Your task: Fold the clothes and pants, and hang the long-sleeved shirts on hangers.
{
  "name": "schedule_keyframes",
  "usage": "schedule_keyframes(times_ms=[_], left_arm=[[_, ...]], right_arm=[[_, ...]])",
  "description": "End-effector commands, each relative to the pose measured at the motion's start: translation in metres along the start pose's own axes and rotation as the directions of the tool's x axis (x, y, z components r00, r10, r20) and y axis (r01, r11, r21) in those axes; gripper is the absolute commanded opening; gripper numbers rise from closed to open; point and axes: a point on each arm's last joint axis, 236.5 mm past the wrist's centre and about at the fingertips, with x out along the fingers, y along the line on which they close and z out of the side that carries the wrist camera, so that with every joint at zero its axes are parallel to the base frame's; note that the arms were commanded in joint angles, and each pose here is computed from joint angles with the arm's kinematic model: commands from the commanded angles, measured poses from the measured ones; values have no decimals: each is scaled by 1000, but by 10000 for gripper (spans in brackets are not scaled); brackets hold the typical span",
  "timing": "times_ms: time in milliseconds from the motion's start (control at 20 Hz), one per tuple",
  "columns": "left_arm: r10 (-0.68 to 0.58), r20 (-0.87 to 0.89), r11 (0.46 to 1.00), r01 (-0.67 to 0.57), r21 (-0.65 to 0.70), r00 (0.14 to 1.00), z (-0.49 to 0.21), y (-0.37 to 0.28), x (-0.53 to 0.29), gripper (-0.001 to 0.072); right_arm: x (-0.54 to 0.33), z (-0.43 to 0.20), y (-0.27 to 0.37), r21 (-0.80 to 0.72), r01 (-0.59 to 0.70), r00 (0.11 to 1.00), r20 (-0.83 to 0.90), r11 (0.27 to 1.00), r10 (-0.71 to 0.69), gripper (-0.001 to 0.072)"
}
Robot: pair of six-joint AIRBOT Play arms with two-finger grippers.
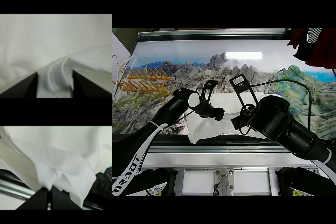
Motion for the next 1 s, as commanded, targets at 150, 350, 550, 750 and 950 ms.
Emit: schedule_keyframes(times_ms=[150, 350, 550, 750, 950], left_arm=[[-26, 67, 999, 25, 22, 997, 7, -7, -53, 14], [-142, 303, 982, 94, 166, 942, 26, -65, -158, 14], [-177, 227, 958, 114, 263, 958, -17, -96, -163, 14], [-101, 68, 972, 84, 220, 993, -39, -76, -94, 14], [-130, 12, 985, 128, 118, 991, -33, -66, -64, 14]], right_arm=[[-20, 11, -69, 118, 34, 998, 57, 992, -41, 16], [-21, 4, -92, 233, -50, 999, 27, 971, 45, 18], [-20, 4, -93, 196, -53, 999, 22, 979, 49, 16], [-7, 4, -94, 118, -53, 998, -18, 992, 56, 15], [4, 2, -85, 141, -117, 990, -59, 983, 126, 17]])
